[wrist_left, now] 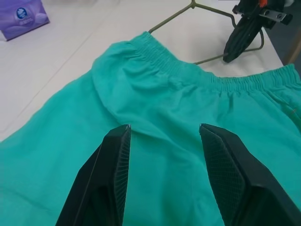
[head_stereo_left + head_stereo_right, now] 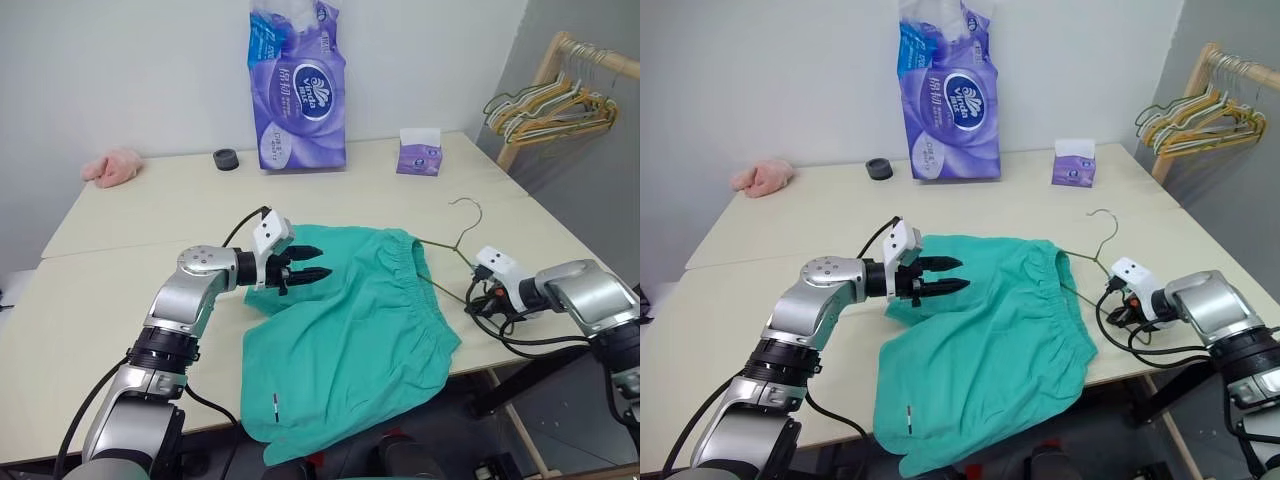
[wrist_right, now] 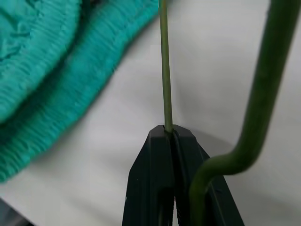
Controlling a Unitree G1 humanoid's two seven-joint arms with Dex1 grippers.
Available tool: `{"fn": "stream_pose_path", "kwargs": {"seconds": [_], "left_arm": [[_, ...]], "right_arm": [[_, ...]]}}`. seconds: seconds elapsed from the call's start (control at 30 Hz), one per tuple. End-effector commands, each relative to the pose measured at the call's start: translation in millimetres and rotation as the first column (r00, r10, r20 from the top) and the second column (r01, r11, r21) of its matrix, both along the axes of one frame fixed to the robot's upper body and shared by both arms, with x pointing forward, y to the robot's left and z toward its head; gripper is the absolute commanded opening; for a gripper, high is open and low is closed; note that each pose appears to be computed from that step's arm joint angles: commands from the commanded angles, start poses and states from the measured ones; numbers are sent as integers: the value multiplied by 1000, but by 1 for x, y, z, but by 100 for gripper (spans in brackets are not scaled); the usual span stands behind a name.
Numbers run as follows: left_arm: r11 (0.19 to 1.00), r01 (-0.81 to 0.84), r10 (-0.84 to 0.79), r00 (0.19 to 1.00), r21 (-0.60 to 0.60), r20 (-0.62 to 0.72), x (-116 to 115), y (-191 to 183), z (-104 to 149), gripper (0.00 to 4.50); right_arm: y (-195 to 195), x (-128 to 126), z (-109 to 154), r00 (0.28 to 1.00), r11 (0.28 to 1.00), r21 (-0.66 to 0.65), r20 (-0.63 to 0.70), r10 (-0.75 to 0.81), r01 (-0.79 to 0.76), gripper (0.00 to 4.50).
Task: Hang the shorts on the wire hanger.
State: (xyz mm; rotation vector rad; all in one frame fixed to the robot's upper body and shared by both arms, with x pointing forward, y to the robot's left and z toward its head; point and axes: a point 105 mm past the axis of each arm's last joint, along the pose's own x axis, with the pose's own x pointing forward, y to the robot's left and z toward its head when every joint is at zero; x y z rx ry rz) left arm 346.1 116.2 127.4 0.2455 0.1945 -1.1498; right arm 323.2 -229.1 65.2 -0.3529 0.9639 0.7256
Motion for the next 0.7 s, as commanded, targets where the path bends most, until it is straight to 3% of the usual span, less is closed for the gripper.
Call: {"fn": "stream_pose_path", "kwargs": {"seconds": [0.03, 0.23, 0.4, 0.5, 0.7], "left_arm": [[998, -30, 34, 997, -53, 72, 8, 2, 21, 244], [984, -124, 133, 989, -126, 66, 17, 14, 28, 244], [980, -119, 135, 987, -161, 90, 22, 20, 44, 359], [978, -117, 149, 971, -172, 188, 36, 22, 74, 448], [992, 118, -107, 975, -48, 193, 20, 9, 93, 448]], "right_arm": [[5, 14, 16, 997, 1000, 10, 81, 3, -4, 0], [26, 20, 53, 964, 996, 78, 266, 14, -36, 0], [54, 5, 72, 931, 987, 81, 352, 100, -136, 0], [75, -8, 73, 903, 975, 48, 388, 184, -219, 0], [89, -17, 70, 853, 946, -60, 419, 313, -317, 0]]}}
